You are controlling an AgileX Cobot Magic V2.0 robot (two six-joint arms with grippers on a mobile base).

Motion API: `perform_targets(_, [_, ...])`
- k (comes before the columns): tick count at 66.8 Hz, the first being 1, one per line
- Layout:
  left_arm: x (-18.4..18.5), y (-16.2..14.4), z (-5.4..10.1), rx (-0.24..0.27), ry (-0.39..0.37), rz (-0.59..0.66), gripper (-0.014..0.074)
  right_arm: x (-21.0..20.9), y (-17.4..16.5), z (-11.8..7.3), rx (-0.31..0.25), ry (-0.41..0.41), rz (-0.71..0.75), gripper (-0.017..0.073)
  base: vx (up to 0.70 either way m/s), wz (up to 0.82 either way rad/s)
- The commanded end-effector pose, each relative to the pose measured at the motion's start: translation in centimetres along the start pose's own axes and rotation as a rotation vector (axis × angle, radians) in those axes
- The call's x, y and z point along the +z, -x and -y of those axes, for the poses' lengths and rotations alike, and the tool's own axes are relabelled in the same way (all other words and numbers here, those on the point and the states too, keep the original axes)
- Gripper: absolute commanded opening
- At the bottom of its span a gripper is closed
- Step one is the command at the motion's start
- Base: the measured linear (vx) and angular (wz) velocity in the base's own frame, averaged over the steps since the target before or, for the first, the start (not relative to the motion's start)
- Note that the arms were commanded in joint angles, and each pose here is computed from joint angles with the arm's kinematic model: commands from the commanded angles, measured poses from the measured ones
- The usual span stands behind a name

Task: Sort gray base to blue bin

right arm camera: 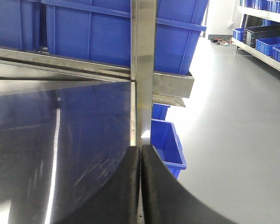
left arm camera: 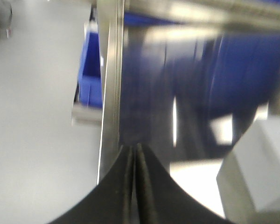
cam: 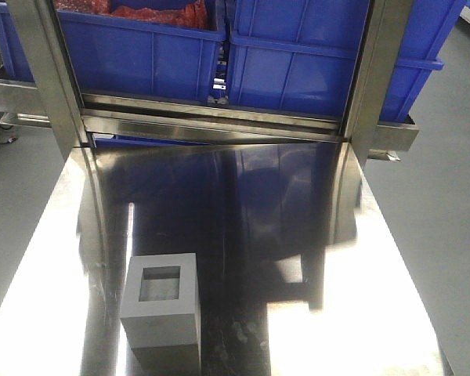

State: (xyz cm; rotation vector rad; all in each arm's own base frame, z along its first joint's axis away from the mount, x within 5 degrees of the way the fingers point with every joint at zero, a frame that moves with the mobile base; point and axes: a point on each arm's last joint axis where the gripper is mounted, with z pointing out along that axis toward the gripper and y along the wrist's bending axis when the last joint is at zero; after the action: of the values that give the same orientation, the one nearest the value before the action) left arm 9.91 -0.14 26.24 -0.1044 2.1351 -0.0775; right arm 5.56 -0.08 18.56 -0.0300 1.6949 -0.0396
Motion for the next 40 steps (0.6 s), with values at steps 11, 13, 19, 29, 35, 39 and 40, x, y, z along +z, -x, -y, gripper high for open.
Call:
perform_targets(11, [0.47,1.43,0.15,-0.015,-0.004,0.026,-0.0007,-0.04,0.51,0.03,-0.020,-0.007,0.074,-0.0005,0.00,0.00])
perform_targets(13, [0.47,1.43,0.15,-0.015,-0.004,0.026,-0.0007,-0.04,0.51,0.03,-0.020,-0.007,0.074,-0.0005,0.00,0.00])
perform_targets(19, [0.48,1.36,0.14,-0.015,-0.003,0.018,-0.0007,-0.04,0.51,0.03,-0.020,-0.007,0.074,-0.0005,0.00,0.00])
perform_targets(29, [0.50,1.16,0.12,-0.010,-0.001,-0.004,0.0015,-0.04,0.51,0.03,-0.020,-0.007,0.074,-0.0005,0.00,0.00])
perform_targets(35, [0.50,1.16,0.12,0.005,-0.001,-0.004,0.0058,-0.04,0.52,0.03,-0.020,-0.007,0.075,-0.0005,0.00,0.00])
perform_targets(39, [0.50,1.16,0.12,0.013,-0.001,-0.004,0.0101,-0.04,0.53,0.03,-0.020,-0.007,0.076,-0.0005,0.00,0.00])
perform_targets(40, [0.50,1.16,0.12,0.013,-0.001,-0.005,0.0112,-0.04,0.53,0.03,-0.020,-0.007,0.076,-0.0005,0.00,0.00])
